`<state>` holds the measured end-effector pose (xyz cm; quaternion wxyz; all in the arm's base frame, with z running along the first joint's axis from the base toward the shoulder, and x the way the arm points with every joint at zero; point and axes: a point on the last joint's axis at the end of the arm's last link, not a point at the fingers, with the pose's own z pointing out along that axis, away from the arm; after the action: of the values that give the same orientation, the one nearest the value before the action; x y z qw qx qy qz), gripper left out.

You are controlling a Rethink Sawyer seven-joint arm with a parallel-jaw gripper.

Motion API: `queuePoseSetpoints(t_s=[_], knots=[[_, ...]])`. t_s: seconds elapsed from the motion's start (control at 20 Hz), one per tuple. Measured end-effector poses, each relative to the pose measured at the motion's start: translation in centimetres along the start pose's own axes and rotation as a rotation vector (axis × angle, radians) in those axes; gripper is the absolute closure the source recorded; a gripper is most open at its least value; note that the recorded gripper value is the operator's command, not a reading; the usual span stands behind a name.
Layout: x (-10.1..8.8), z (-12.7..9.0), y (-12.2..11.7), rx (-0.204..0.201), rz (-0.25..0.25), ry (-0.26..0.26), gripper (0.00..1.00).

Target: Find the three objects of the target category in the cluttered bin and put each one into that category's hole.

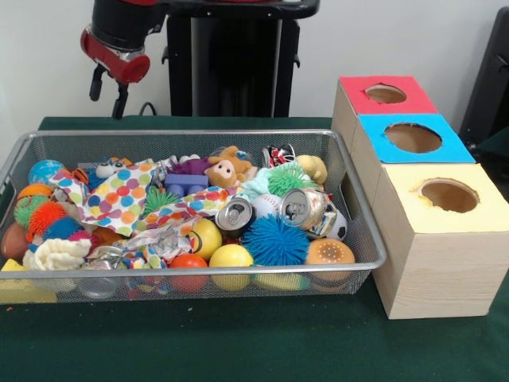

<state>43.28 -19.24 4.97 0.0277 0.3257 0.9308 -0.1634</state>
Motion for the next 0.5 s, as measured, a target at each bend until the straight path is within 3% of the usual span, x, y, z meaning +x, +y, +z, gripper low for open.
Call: queuePoseSetpoints(t_s=[0.5], knots=[[1.4, 0.9, 0.2, 0.007, -0.008, 0.068, 0.0]])
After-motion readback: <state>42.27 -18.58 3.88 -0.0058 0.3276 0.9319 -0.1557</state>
